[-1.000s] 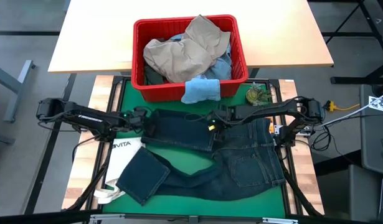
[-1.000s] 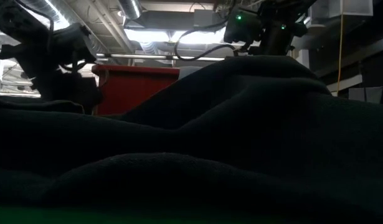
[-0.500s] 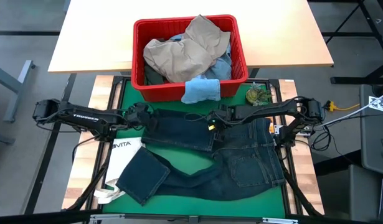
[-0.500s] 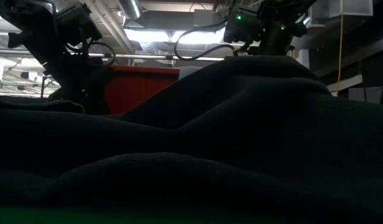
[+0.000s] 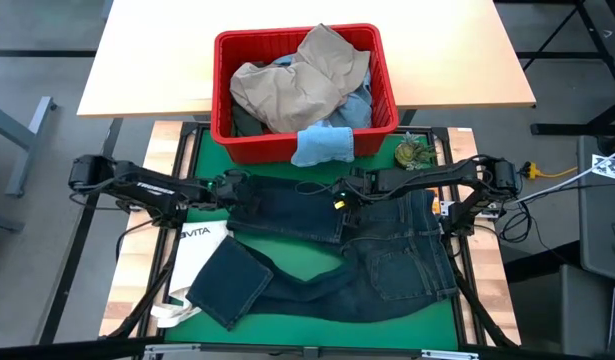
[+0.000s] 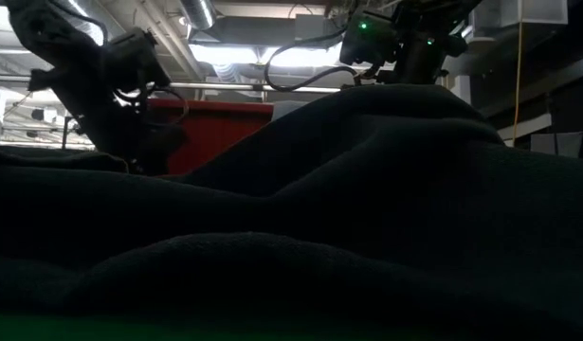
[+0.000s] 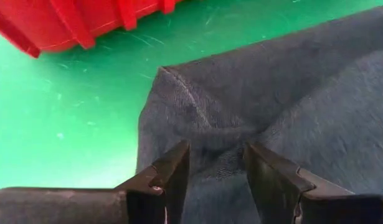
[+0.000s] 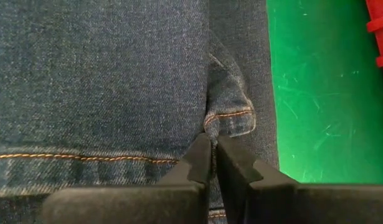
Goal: Fold Laundry from Bin
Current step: Fold the dark blue pants
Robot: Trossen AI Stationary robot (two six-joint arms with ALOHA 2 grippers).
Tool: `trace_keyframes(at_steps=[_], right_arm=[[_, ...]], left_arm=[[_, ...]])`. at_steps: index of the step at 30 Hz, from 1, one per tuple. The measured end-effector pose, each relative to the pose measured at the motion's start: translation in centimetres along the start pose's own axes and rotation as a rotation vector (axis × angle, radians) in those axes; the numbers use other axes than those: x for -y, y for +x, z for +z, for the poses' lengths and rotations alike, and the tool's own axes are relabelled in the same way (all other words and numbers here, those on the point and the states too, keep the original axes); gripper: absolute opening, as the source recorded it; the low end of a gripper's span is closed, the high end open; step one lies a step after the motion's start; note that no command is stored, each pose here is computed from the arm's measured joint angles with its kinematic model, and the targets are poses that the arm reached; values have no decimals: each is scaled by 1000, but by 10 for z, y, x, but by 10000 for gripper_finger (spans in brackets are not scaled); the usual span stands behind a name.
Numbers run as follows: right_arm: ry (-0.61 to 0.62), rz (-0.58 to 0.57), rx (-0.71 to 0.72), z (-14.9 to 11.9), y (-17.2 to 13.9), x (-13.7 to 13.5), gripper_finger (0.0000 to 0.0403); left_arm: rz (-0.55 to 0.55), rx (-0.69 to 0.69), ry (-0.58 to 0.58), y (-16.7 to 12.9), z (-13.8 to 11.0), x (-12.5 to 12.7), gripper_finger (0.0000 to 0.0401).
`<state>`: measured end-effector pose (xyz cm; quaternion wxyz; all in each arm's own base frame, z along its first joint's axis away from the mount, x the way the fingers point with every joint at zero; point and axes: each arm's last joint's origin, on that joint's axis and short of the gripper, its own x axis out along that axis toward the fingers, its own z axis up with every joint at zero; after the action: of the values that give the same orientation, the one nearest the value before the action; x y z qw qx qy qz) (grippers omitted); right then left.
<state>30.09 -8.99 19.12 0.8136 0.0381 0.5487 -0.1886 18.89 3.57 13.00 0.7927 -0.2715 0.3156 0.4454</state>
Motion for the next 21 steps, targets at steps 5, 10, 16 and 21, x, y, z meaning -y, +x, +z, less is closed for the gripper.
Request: trace_keyframes(at_steps=[5,10,16,21], right_arm=[[0,0,0,0,0,0,21],[0,1,1,0,0,0,21],[-6,1,-26,-2,0,0,21],[-15,0,-80,-8,0,0,21]], left_arm=[[57,-3,-44,18,5,-6,148],[126,-8,-95,31,11,-15,148],[149,11,-152,37,18,-22,149],[174,28,-211,38,21,-27,149]])
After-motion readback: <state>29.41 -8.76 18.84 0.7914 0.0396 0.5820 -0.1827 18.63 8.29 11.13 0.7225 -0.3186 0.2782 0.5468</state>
